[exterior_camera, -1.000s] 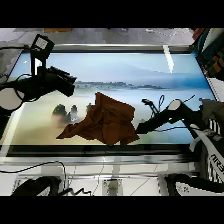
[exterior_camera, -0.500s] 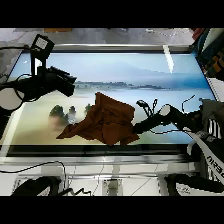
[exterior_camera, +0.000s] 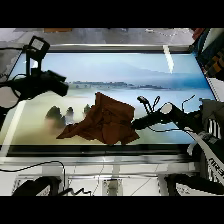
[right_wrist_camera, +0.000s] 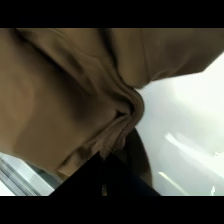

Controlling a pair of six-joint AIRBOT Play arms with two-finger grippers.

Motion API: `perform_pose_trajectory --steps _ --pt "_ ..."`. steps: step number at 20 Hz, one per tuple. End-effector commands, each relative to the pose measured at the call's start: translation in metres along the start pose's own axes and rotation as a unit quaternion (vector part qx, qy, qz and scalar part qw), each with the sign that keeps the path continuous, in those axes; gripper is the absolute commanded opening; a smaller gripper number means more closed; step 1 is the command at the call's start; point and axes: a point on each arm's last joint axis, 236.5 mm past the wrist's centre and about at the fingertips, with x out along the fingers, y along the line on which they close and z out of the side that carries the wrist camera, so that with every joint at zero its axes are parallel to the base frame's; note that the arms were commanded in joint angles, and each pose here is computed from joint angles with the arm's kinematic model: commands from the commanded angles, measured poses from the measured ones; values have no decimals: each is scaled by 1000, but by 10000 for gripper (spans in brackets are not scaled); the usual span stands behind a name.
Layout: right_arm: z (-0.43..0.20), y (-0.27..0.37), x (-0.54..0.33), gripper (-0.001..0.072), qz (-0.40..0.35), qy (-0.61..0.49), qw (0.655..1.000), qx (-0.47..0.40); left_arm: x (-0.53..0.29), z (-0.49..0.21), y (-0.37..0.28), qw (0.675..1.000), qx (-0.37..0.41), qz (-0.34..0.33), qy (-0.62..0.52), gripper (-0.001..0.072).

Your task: Fold the clothes and pants, and hang the long-sleeved shirts on hangers.

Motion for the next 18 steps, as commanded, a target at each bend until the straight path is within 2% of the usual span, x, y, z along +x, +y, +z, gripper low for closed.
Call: perform_pose_trajectory --steps 1,4,6,8,9,10,11,16,18 --pt "10 7 -8 14 2 -19 1000 -6 -8 -90 56 987 -56 50 144 22" --pt "10 7 -8 14 2 -19 1000 -6 -20 -182 78 963 -71 45 254 23" --pt "10 7 -8 13 2 -19 1000 -6 -29 -228 66 949 -86 -4 304 24" --pt "10 7 -8 13 2 -19 1000 -6 -34 -258 34 934 -104 -85 330 27" --pt "10 7 -8 13 2 -19 1000 -6 -31 -267 18 931 -111 -117 327 190" --pt "10 7 -8 13 2 -19 1000 -6 -28 -279 4 927 -115 -137 330 459" --pt "10 7 -8 14 2 -19 1000 -6 -25 -290 -8 922 -115 -154 336 536" --pt "10 7 -8 13 2 -19 1000 -6 -23 -329 -55 898 -59 -237 367 535" --pt "10 7 -8 14 3 -19 1000 -5 -9 -332 -53 904 -50 -225 359 535"
